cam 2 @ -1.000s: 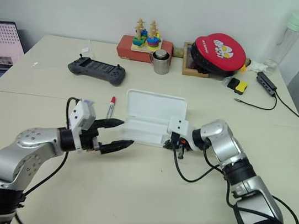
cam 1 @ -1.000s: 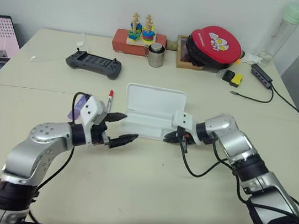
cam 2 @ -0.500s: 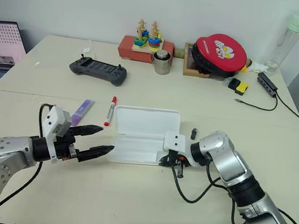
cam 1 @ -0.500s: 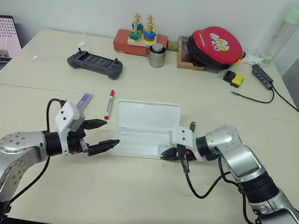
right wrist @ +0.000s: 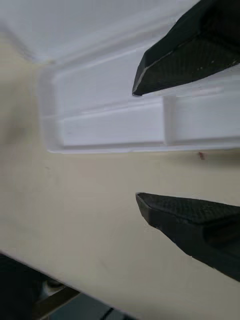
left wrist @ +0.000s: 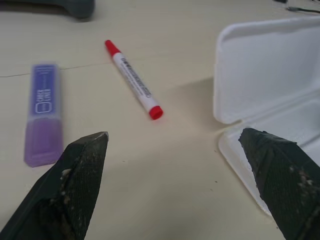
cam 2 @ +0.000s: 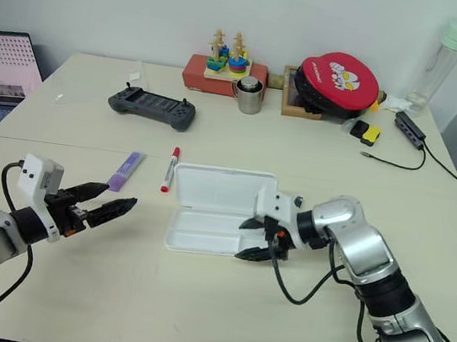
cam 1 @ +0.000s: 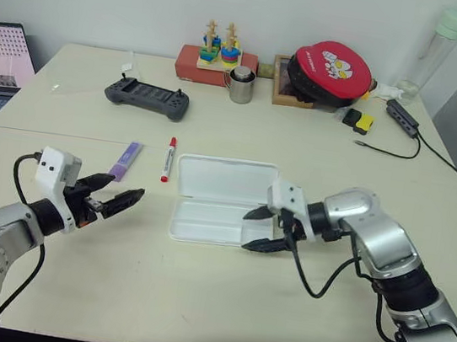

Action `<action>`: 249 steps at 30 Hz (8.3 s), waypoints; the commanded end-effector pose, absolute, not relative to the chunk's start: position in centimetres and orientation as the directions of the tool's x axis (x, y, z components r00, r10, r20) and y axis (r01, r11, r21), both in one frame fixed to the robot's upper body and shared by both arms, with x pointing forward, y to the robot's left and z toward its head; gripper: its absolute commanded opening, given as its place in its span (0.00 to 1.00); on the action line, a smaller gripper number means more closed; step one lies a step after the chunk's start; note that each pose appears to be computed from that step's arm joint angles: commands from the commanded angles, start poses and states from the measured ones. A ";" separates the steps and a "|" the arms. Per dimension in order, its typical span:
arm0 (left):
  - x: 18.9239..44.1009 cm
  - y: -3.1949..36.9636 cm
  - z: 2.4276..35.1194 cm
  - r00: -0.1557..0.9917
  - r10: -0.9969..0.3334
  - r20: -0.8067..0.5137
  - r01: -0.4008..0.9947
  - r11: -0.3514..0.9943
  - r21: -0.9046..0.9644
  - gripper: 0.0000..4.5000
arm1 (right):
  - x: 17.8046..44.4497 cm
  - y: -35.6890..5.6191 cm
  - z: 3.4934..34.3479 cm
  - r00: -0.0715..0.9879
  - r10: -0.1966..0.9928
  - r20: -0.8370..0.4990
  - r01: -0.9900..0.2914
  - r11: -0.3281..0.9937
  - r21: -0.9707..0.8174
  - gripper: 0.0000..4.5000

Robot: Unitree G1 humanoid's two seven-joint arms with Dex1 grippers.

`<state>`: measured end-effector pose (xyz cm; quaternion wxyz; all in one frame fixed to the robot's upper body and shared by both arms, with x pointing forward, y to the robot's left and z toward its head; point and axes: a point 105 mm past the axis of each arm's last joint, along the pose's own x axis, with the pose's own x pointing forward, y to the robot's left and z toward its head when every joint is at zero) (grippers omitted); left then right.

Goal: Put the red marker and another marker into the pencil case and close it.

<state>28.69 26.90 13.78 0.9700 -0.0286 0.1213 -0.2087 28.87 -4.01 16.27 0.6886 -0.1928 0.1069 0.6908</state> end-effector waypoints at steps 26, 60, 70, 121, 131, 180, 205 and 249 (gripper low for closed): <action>37.9 23.2 10.4 0.881 -0.335 -0.334 0.375 0.925 0.058 1.00 | 32.6 -2.6 26.3 0.246 0.965 -0.094 -0.929 0.207 -0.306 0.99; 40.9 26.4 12.7 0.972 -0.141 -0.190 0.165 0.979 0.120 0.10 | 33.0 -3.7 27.7 0.289 0.957 -0.028 -0.914 0.267 -0.306 1.00; 33.2 14.6 22.8 0.559 -0.829 -0.022 0.768 0.507 0.391 0.10 | 31.4 -6.5 29.3 0.247 0.969 -0.017 -0.916 0.228 -0.329 1.00; 36.4 25.9 23.6 0.945 -0.314 0.093 0.309 0.949 0.068 0.99 | 30.1 -5.2 26.4 0.229 0.967 -0.107 -0.936 0.189 -0.296 1.00; 36.7 31.3 14.5 0.966 -0.104 -0.235 0.118 0.992 0.044 0.99 | 30.5 -3.5 27.1 0.221 0.972 -0.078 -0.930 0.185 -0.319 1.00; 29.4 12.3 19.6 0.339 -0.892 -0.298 0.919 0.245 0.309 0.27 | 29.0 -6.3 28.0 0.176 0.982 -0.074 -0.934 0.143 -0.326 1.00; 28.2 15.4 11.2 0.246 -0.725 -0.644 0.962 0.103 0.253 0.39 | 28.1 -6.1 25.1 0.187 0.969 -0.161 -0.951 0.137 -0.279 1.00; 33.6 7.0 19.6 0.441 -0.893 -0.093 0.860 0.391 0.327 1.00 | 38.0 -11.6 12.1 0.845 0.256 -0.470 -0.377 0.907 -0.185 0.62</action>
